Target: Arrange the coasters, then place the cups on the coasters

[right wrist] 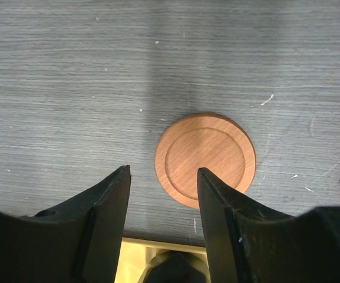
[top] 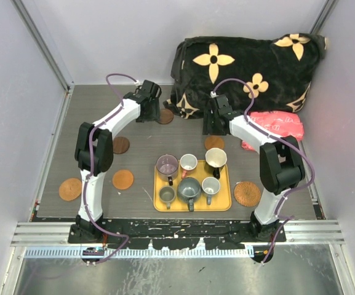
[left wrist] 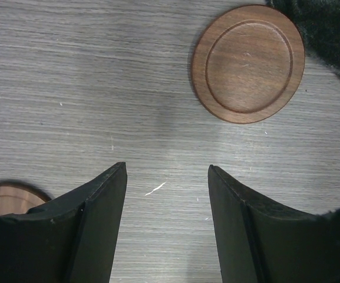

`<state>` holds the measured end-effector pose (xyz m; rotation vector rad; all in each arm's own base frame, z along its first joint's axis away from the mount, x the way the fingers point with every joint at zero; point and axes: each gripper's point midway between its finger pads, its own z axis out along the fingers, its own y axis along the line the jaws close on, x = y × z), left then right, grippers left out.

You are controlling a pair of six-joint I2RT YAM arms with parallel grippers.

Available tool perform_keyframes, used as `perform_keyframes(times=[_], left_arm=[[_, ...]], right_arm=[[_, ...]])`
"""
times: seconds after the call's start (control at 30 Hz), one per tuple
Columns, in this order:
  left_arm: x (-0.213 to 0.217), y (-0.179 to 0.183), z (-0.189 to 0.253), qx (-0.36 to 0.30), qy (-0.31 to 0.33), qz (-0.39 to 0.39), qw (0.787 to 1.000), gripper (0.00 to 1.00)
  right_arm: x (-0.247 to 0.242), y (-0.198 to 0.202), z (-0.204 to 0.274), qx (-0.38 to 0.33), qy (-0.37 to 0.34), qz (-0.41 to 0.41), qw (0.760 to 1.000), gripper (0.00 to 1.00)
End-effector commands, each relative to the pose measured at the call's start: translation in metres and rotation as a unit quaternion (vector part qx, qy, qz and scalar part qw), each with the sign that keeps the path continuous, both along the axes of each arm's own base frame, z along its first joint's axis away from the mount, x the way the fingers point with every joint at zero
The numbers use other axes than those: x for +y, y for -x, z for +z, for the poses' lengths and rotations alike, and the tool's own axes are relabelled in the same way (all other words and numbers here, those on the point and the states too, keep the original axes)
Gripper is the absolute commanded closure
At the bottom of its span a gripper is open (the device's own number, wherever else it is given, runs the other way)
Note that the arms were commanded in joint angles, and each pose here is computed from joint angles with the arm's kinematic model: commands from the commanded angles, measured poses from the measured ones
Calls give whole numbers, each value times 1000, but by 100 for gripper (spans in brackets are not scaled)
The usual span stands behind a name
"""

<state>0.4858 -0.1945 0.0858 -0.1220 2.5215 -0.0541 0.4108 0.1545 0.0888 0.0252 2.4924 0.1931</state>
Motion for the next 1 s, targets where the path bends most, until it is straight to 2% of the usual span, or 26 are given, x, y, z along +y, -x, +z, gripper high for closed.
perform_keyframes(times=[0.0, 0.47, 0.97], left_arm=[[-4, -10, 26, -28, 10, -7, 1000, 41], [-1, -6, 34, -29, 7, -6, 1000, 41], [3, -3, 38, -29, -2, -9, 1000, 41]], right_arm=[[0, -7, 9, 9, -15, -9, 1000, 47], [-13, 7, -27, 43, 12, -13, 999, 49], [-23, 1, -62, 51, 46, -27, 997, 49]])
